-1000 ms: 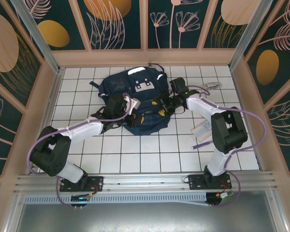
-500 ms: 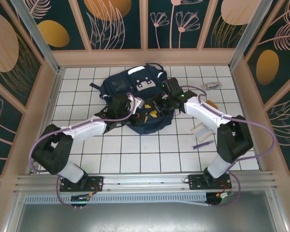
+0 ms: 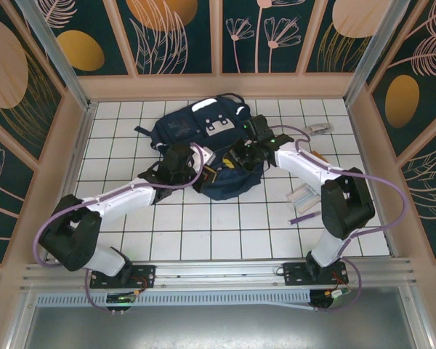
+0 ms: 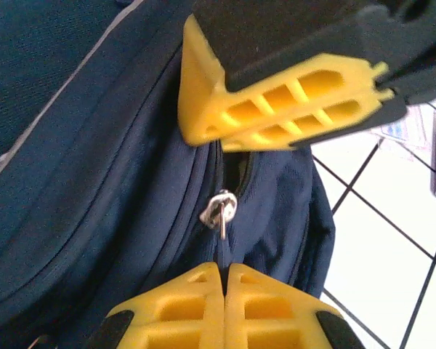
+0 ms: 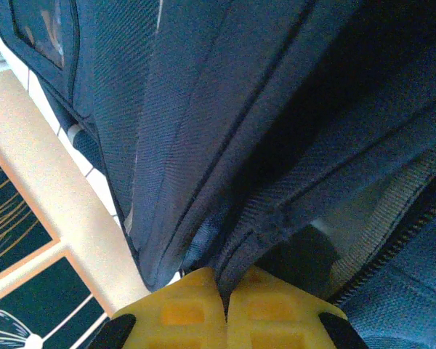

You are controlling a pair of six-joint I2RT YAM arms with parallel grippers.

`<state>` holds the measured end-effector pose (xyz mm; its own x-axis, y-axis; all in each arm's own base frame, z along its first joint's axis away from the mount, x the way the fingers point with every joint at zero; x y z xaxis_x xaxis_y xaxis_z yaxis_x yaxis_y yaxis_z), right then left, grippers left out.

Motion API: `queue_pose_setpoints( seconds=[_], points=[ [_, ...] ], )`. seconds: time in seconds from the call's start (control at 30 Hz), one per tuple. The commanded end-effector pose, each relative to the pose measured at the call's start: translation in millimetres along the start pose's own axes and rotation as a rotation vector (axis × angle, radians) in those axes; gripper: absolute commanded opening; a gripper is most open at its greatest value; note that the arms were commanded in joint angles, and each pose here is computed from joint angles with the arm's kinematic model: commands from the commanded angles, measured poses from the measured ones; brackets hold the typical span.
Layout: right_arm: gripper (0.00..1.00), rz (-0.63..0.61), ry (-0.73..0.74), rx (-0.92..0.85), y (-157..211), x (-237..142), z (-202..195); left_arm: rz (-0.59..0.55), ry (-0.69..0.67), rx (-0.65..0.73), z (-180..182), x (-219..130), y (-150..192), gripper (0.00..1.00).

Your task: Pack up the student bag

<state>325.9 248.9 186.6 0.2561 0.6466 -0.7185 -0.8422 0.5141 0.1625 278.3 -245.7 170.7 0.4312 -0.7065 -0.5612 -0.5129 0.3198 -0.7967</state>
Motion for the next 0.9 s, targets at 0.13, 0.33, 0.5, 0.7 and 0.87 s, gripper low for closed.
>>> queue_pose_setpoints(
  seconds=[0.13,0.33,0.5,0.7,0.87],
  points=[
    [0.0,-0.171,-0.105,-0.094,-21,-46,22,0.035,-0.272,-0.054,66,-33,34,0.0],
    [0.0,-0.187,-0.194,-0.128,-18,-62,45,0.088,-0.411,-0.118,111,-38,57,0.0],
    [0.0,-0.27,-0.258,-0.15,-15,-90,63,0.103,-0.5,-0.081,139,-33,49,0.0],
    [0.0,-0.305,-0.31,-0.197,-13,-105,79,0.146,-0.61,0.056,154,-32,56,0.14],
    [0.0,-0.208,-0.35,-0.25,-15,-82,80,0.073,-0.65,0.191,148,-49,42,0.35]
  ],
)
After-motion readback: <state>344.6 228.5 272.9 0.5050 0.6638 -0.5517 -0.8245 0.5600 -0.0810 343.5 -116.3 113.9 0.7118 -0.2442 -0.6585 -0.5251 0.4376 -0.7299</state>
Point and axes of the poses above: each hand's point on the last joint's axis, 136 mm out from that joint toward the fingers, its own x axis out along the fingers, its own z axis along the line the jaws close on, y = z × x, the point moved 6 cm from there along -x, back along the fingers, and after that the axes turned 2 degrees about x, right-handed, at the moved point
